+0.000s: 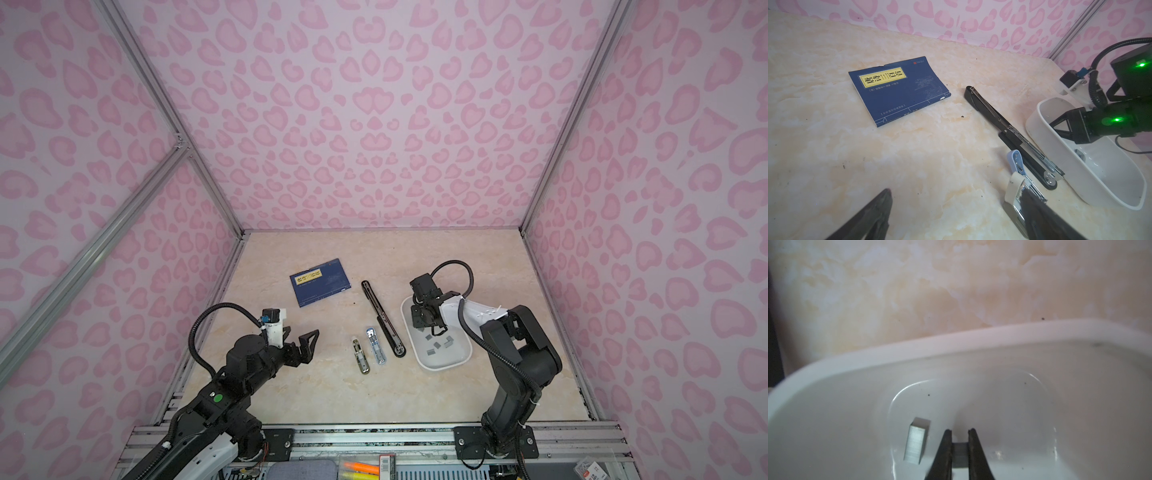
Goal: Load the staples into the stapler
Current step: 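Lower the right gripper into the tray and grasp a grey staple block, then carry the staple block with the right gripper to the light-blue stapler's channel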
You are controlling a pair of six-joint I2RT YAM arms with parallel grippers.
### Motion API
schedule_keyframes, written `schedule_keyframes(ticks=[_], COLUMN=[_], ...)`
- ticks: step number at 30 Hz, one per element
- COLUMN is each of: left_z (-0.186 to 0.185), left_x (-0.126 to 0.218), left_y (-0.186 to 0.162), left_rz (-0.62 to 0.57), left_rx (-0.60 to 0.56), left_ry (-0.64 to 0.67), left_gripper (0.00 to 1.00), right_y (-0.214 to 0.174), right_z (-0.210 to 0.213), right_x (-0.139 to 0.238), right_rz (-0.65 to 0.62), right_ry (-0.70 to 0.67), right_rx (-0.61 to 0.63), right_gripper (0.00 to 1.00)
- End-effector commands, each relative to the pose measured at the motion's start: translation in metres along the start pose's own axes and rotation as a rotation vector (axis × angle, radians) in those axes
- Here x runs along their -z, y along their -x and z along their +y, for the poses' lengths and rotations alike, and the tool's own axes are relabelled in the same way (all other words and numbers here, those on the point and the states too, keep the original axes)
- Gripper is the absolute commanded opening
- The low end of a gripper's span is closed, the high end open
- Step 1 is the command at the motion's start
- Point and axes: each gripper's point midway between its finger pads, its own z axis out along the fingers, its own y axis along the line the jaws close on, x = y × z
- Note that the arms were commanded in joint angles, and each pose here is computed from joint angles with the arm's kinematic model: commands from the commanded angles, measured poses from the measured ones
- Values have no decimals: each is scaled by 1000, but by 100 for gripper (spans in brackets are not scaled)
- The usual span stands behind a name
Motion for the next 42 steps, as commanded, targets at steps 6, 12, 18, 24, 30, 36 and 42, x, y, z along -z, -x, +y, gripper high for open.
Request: schedule_keyframes(ticks=[6,12,18,24,30,36,42], left_z=[-4,-4,-13,-17,-18,-17,-18], left_x=[-8,-15,-22,-19,-18,-21,-23], left_y=[-2,-6,-11,-10,-10,-9,-11], left_rz=[48,86,131,113,105,112,124], left_rx=[17,15,-2,-5,-6,-10,-14], left_ry=[-7,6,-39,-65,-70,-62,-60], left_gripper=[97,99,96,97,98,98,97], right_y=[5,8,0,-23,-41,-58,-72], right_z=[-4,14,69,113,138,157,163], right_x=[40,78,103,100,96,82,67], right_rz=[-72,-166,-248,-269,-289,-266,-214], right_ry=[-20,-11,120,182,214,244,231], right_rx=[8,50,116,158,174,163,166], right_gripper=[12,12,12,10,10,9,8])
